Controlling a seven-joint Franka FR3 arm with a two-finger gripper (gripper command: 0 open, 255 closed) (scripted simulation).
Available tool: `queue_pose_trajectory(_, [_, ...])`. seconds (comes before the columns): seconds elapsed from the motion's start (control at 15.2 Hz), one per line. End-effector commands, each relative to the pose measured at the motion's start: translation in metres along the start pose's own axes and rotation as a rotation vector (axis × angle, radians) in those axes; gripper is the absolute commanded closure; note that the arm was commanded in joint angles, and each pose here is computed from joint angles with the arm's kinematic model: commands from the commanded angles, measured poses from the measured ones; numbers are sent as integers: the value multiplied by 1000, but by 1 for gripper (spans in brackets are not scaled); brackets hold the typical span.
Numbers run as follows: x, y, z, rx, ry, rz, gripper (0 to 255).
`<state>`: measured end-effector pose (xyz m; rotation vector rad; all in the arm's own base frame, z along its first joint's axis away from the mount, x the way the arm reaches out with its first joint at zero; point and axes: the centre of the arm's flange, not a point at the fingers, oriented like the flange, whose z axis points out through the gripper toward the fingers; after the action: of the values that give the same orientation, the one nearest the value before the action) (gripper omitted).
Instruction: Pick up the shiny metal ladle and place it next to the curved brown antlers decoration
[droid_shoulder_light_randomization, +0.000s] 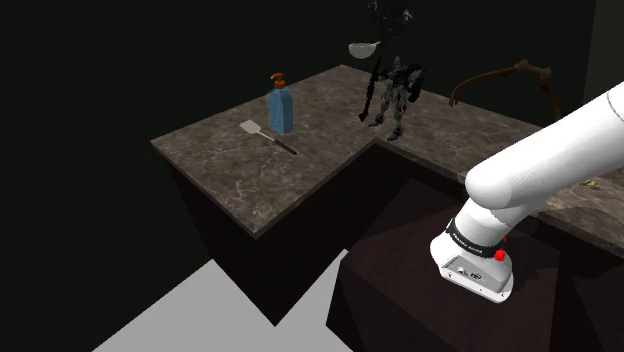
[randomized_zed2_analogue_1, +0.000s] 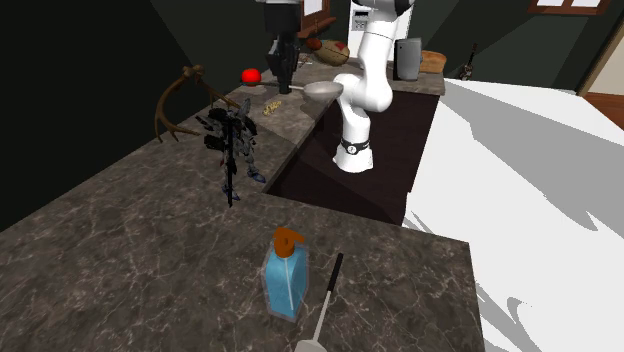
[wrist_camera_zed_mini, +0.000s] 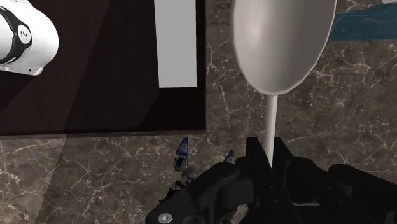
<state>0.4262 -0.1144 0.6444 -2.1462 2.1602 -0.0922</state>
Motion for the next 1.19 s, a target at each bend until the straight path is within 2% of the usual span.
queue_pose_trajectory(0.0, [14,23,-3,0,-1,-1,255])
queue_pose_trajectory(1.12, [144,205,-27,0,-1,-1,255])
